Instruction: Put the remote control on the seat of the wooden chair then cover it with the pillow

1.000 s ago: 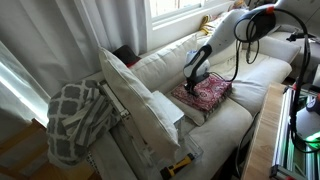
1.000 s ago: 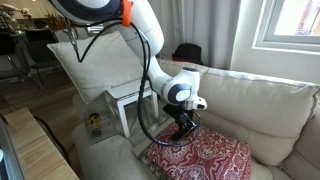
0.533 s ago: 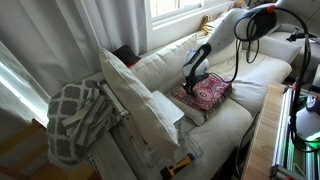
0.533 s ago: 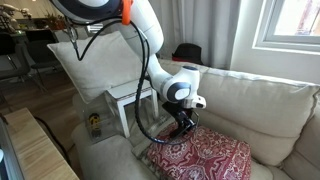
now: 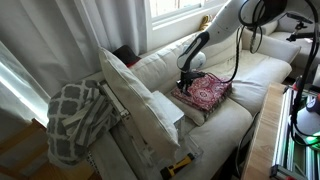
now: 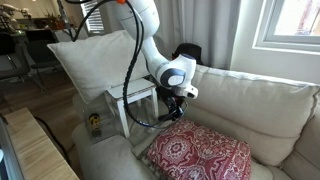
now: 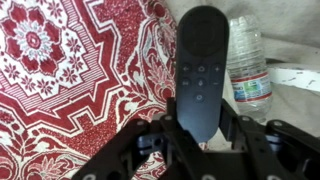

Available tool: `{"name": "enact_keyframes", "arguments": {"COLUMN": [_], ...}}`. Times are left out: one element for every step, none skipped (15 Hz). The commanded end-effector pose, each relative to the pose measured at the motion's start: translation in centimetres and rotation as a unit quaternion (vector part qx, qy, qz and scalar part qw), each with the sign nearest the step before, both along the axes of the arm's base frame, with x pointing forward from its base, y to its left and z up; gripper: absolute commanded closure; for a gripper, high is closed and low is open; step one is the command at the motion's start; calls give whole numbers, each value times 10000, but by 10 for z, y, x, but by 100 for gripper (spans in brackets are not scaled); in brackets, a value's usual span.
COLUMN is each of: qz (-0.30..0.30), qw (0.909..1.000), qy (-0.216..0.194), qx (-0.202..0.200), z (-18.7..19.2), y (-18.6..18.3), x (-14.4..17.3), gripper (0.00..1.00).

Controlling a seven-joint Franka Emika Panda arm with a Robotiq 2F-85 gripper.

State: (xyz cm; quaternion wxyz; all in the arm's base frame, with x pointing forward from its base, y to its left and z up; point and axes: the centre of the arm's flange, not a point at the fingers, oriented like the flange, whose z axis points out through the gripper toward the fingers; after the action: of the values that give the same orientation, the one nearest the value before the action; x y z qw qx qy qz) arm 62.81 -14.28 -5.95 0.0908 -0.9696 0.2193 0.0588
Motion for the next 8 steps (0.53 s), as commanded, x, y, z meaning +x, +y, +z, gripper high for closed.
{"name": "enact_keyframes", "arguments": {"qz": [-614,-701,-705,-677,-670,-650,-628,-586], "qw": [9978,9972,9971,9973,9973,9973,9974,9976], "qy": [170,153,126,88,73,19,-40,-121], "qx": [185,220,238,274,308,331,342,344], "z": [41,50,58,68,75,85,92,102], "y": [25,34,43,55,64,77,86,97], "x": [-22,-26,-29,-33,-35,-40,-43,-47], "gripper": [82,82,82,82,82,82,82,82]}}
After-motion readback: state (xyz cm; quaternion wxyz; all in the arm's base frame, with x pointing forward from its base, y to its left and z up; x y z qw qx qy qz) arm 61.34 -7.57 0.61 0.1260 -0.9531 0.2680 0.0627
